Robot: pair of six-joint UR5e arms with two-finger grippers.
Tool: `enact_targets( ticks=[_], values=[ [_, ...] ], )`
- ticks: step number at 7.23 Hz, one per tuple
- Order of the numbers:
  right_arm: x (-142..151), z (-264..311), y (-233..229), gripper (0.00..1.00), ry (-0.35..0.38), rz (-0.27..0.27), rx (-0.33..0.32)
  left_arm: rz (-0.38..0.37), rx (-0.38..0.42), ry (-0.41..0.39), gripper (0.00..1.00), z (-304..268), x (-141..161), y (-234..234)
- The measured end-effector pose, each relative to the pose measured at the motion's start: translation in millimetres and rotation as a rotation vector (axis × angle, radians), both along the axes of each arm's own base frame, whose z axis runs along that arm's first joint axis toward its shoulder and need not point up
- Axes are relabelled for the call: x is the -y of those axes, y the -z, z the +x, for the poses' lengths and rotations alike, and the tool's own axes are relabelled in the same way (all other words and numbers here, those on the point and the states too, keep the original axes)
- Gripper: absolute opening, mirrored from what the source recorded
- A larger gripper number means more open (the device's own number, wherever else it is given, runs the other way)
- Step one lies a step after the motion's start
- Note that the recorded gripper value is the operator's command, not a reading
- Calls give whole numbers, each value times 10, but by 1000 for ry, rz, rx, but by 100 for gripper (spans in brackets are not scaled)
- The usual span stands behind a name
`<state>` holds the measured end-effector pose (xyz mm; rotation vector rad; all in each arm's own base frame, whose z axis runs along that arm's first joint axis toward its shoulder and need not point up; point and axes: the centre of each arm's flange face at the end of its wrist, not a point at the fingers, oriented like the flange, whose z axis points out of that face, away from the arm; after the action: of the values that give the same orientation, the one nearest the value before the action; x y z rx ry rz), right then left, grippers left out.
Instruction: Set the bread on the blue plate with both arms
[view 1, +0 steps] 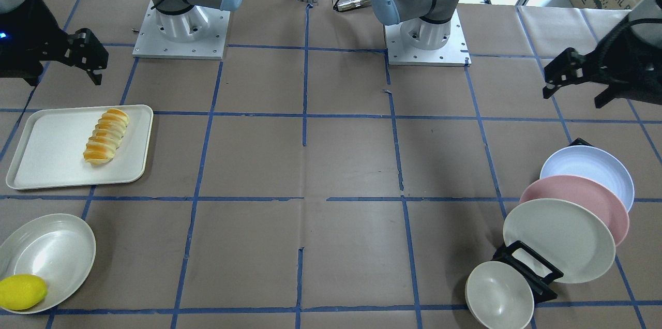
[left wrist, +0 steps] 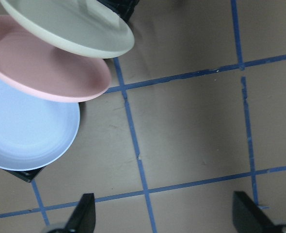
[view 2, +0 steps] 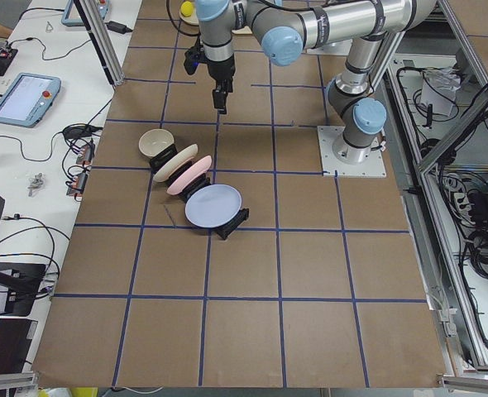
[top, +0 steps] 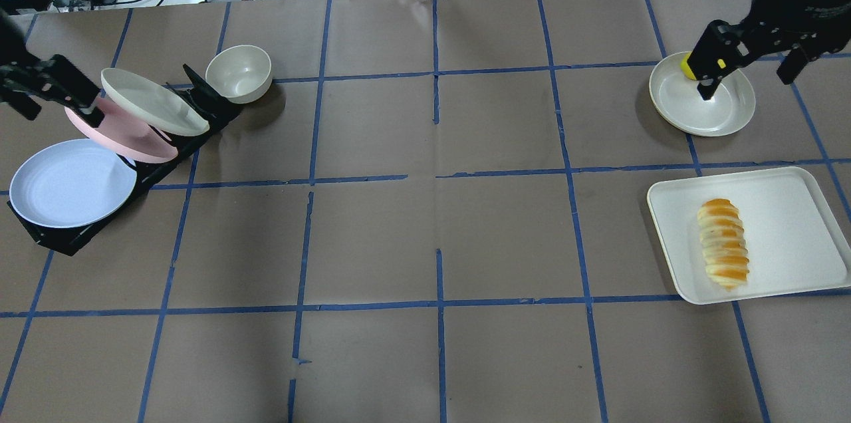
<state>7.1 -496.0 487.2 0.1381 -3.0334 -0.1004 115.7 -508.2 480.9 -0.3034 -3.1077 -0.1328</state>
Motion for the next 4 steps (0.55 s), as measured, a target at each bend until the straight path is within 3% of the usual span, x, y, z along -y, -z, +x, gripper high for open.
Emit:
enact_targets(
  ticks=[2, 4],
  values=[
    [-281, -224, 522, 90, 82, 5, -3, 13, -35, 59, 100, 930, -59, 224],
    [-590, -500, 1177, 79, 182, -13, -10, 5, -58, 116, 100, 1667, 19, 559]
  ],
)
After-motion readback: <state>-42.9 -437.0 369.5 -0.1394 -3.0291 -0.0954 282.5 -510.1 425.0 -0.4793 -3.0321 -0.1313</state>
